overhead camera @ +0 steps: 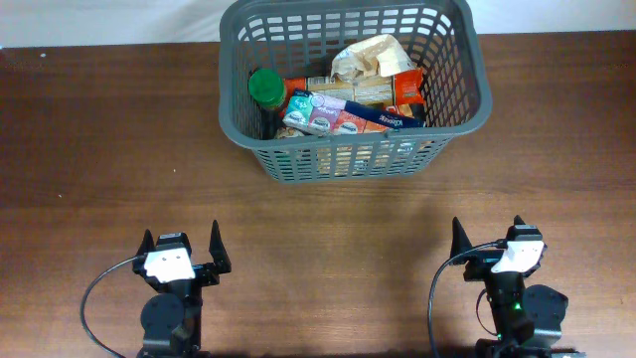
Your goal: Pack container
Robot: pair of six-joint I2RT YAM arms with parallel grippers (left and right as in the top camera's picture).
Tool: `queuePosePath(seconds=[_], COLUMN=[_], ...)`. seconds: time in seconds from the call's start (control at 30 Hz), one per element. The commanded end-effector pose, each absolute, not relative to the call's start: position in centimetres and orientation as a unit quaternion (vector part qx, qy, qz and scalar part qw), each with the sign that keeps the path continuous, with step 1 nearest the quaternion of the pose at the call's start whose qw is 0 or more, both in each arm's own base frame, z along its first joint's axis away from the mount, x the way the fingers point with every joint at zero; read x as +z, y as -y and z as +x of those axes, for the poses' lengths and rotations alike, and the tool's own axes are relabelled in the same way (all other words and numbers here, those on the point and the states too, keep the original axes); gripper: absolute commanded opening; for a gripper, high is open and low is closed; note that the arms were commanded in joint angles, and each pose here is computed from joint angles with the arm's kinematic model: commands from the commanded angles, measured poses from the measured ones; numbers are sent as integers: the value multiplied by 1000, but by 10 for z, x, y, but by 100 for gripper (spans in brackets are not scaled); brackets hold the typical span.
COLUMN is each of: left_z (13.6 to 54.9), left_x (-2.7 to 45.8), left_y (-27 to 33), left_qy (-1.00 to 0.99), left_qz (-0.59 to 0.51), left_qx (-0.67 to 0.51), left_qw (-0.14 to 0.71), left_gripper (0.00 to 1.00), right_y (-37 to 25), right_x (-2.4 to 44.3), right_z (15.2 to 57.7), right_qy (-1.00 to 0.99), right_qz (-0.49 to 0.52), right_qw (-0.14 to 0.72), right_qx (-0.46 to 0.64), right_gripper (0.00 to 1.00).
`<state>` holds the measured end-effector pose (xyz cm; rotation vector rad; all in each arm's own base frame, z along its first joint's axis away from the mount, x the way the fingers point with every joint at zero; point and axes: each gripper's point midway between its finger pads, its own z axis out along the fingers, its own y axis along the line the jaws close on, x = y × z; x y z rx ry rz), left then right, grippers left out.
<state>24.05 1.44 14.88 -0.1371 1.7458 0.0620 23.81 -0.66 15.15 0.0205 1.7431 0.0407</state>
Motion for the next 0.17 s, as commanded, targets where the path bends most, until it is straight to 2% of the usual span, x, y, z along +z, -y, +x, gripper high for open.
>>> queuePosePath(seconds=[0.0,0.13], left_z=[240,240], left_x=[147,147], left_y=[-17,-17], left_qy=[-764,-764], left_qz=[-66,-66], left_qx=[31,31], left_qw=[642,642], left_gripper=[99,99], right_y=[3,3], right_x=[150,150], right_z=[238,238], right_qy=[-765,-765], right_qz=[2,2], right_qw=[643,643], right_qx=[21,21], right_gripper=[99,99])
